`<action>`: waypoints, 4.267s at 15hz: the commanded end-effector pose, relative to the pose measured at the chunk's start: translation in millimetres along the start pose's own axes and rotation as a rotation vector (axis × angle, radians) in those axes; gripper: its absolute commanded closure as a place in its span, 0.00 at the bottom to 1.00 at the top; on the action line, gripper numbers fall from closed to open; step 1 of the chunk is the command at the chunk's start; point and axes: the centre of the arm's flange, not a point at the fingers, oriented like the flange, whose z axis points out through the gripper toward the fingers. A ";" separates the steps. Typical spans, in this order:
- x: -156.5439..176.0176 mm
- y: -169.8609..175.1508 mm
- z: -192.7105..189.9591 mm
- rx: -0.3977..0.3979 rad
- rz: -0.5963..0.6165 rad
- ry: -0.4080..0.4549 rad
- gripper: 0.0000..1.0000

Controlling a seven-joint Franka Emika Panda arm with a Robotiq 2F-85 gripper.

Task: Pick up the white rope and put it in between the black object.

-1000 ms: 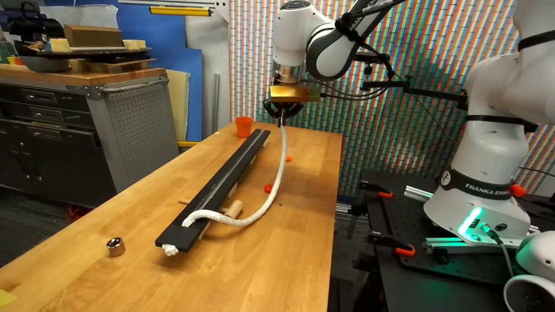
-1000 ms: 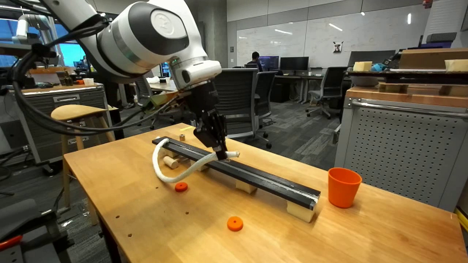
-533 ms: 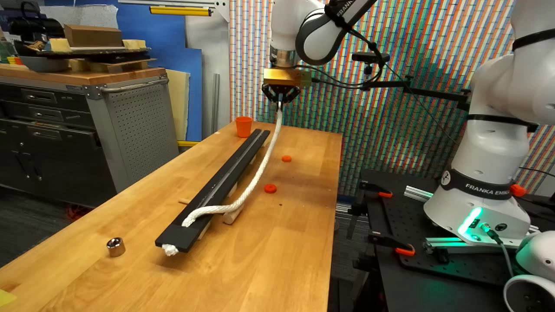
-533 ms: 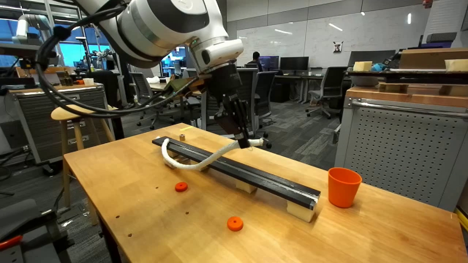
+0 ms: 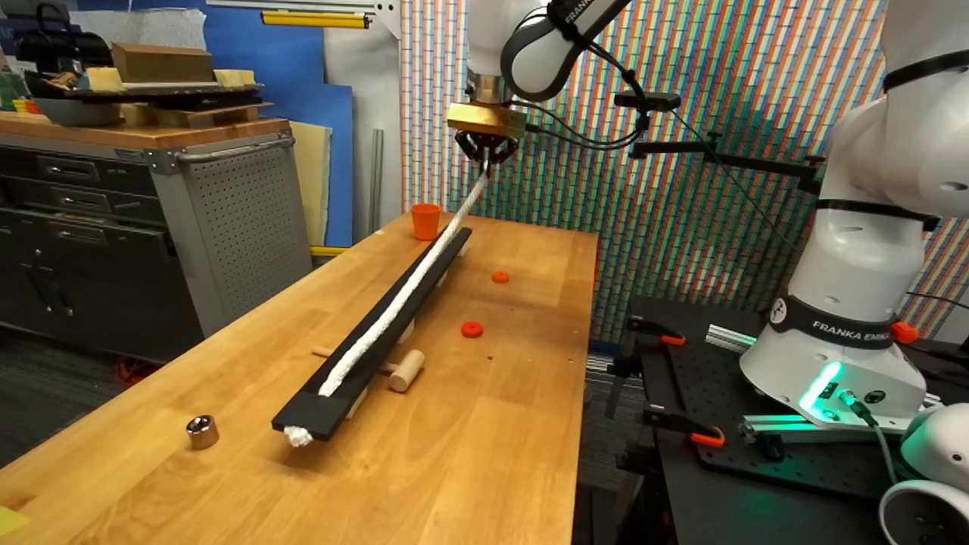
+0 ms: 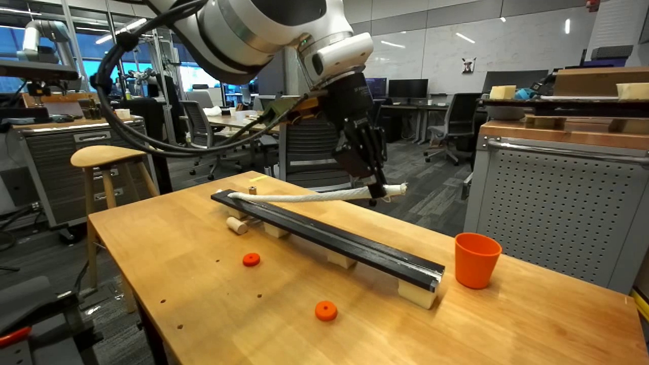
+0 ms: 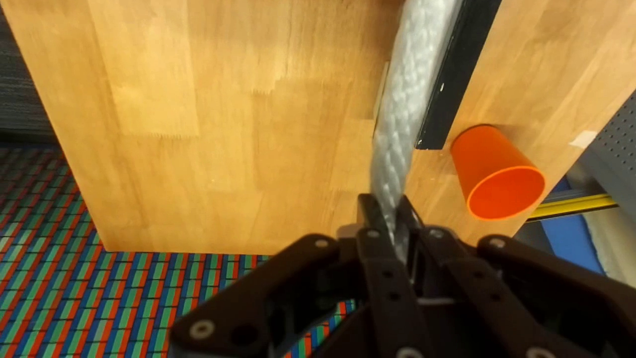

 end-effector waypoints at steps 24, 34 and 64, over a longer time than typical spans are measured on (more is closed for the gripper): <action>-15.7 -82.9 143.2 -0.179 0.040 0.001 0.97; -18.7 -97.4 159.7 -0.171 0.051 0.014 0.97; -20.2 -75.1 88.1 -0.022 0.010 0.052 0.00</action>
